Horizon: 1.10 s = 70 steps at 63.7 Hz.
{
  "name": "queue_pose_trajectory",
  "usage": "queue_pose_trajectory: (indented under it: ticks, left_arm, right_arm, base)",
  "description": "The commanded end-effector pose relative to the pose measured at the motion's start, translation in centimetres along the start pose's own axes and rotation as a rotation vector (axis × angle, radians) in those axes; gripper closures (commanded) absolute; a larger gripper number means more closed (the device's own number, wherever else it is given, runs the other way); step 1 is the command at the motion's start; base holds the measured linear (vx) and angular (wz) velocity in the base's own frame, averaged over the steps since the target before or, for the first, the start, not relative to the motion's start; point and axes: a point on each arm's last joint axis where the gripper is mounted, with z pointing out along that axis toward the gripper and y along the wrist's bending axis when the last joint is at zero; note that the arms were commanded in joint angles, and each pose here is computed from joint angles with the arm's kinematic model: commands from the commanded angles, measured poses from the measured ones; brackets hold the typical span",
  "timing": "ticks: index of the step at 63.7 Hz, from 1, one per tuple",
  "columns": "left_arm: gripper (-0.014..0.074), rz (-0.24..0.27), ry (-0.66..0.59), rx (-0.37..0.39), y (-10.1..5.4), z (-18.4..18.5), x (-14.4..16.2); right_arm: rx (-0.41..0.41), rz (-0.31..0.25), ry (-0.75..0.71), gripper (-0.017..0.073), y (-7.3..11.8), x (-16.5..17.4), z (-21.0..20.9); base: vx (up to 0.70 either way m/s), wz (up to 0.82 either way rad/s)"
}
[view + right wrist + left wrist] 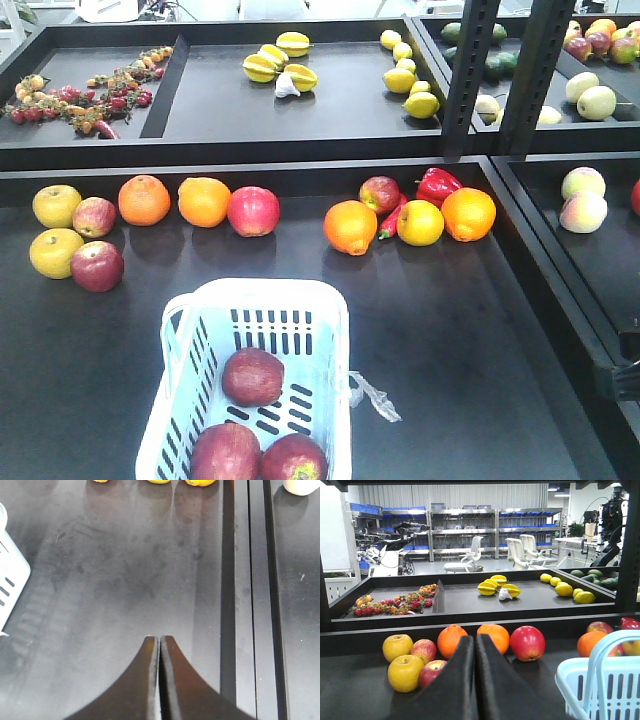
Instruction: Pick three apples into basket with both arms
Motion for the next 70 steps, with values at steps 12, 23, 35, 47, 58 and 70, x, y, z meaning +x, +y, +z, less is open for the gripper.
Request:
queue_pose_trajectory:
  ticks: [12,23,35,47,58,70]
  left_arm:
    - [0.06,-0.015,-0.062,0.002,0.0,-0.1,0.1]
    - [0.06,-0.015,-0.062,0.002,0.0,-0.1,0.1]
    - [0.06,-0.015,-0.062,0.002,0.0,-0.1,0.1]
    - [0.06,-0.015,-0.062,0.002,0.0,-0.1,0.1]
    - [0.06,-0.015,-0.062,0.002,0.0,-0.1,0.1]
    - [0.06,-0.015,-0.062,0.002,0.0,-0.1,0.1]
  right_arm:
    - [0.02,0.003,-0.081,0.0568,-0.2,-1.1,-0.7]
    - [0.02,0.003,-0.081,0.0568,-0.2,-1.1,-0.7]
    - [0.027,-0.005,-0.095,0.0568,-0.3,-1.1,-1.0]
    - [0.054,0.032,-0.234,0.0568,-0.1,-0.3,-2.3]
    - [0.086,0.113,-0.436,0.0568,0.1,2.8,-2.2]
    - [0.117,0.127,-0.604,0.0568,0.4,7.4,-1.7]
  base:
    - [0.0,0.0]
    - [0.0,0.0]
    - [0.0,0.0]
    - [0.0,0.0]
    - [0.0,0.0]
    - [0.0,0.0]
